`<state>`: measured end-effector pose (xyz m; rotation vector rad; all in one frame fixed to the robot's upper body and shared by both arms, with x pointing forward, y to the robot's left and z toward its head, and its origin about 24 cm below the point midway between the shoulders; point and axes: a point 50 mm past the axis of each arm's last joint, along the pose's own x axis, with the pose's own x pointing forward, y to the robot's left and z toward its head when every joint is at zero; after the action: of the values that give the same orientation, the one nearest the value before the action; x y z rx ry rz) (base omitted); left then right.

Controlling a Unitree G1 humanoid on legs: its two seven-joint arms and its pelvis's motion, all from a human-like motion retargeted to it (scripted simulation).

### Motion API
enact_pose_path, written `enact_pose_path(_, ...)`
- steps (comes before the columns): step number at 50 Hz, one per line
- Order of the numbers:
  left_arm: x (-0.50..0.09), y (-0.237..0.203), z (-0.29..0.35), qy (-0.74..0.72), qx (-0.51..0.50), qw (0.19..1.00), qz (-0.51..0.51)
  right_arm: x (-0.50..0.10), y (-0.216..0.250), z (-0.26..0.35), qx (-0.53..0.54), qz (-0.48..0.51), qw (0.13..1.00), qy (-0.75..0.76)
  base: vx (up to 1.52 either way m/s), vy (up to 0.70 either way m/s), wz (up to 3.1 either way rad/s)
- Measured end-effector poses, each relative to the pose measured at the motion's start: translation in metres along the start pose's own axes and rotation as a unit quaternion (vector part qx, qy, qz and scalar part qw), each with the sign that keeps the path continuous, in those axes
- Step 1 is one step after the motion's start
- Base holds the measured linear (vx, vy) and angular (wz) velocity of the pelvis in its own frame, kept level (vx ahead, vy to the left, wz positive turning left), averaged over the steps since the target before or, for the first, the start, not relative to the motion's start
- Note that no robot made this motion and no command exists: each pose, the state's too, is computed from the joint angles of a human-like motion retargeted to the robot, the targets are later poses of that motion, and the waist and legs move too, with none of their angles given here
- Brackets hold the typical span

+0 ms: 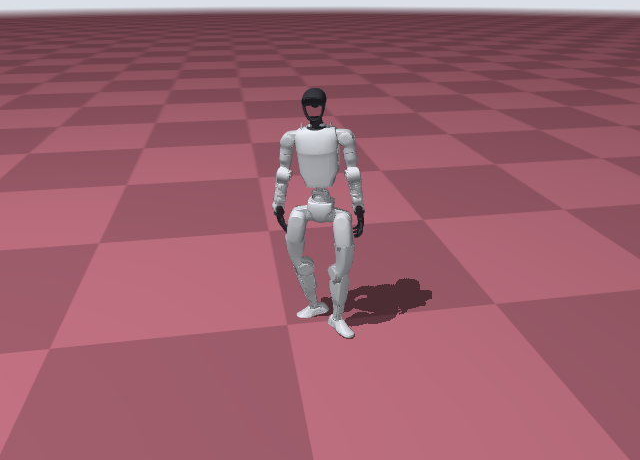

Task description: In place motions

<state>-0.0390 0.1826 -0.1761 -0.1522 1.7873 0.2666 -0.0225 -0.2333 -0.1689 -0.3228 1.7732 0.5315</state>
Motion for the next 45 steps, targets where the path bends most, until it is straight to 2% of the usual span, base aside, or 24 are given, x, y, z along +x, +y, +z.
enact_pose_path(10,-0.012,0.001,0.064,-0.092,0.025,0.995,0.005,0.002,0.009,-0.003,0.038,0.017,0.999,0.012,0.07,0.18,1.50)
enact_pose_path(17,-0.020,0.007,0.088,-0.133,0.015,0.991,0.006,0.001,0.006,0.024,-0.056,0.010,0.998,-0.018,0.01,-0.08,1.10)
enact_pose_path(24,-0.012,0.005,0.062,-0.088,0.001,0.996,0.001,0.001,0.003,0.018,-0.118,-0.015,0.993,0.014,0.15,-0.07,0.91)
enact_pose_path(30,-0.007,-0.007,0.037,-0.059,-0.016,0.998,0.018,-0.001,0.002,0.021,-0.064,0.006,0.998,0.008,0.02,-0.04,0.31)
enact_pose_path(37,0.001,-0.002,-0.002,-0.009,-0.004,1.000,0.017,0.000,0.003,0.025,-0.022,-0.001,1.000,-0.022,0.12,0.00,0.51)
enact_pose_path(45,-0.001,0.002,0.006,-0.011,0.005,1.000,0.009,0.001,0.008,0.025,-0.035,0.017,0.999,-0.020,0.00,-0.01,0.15)
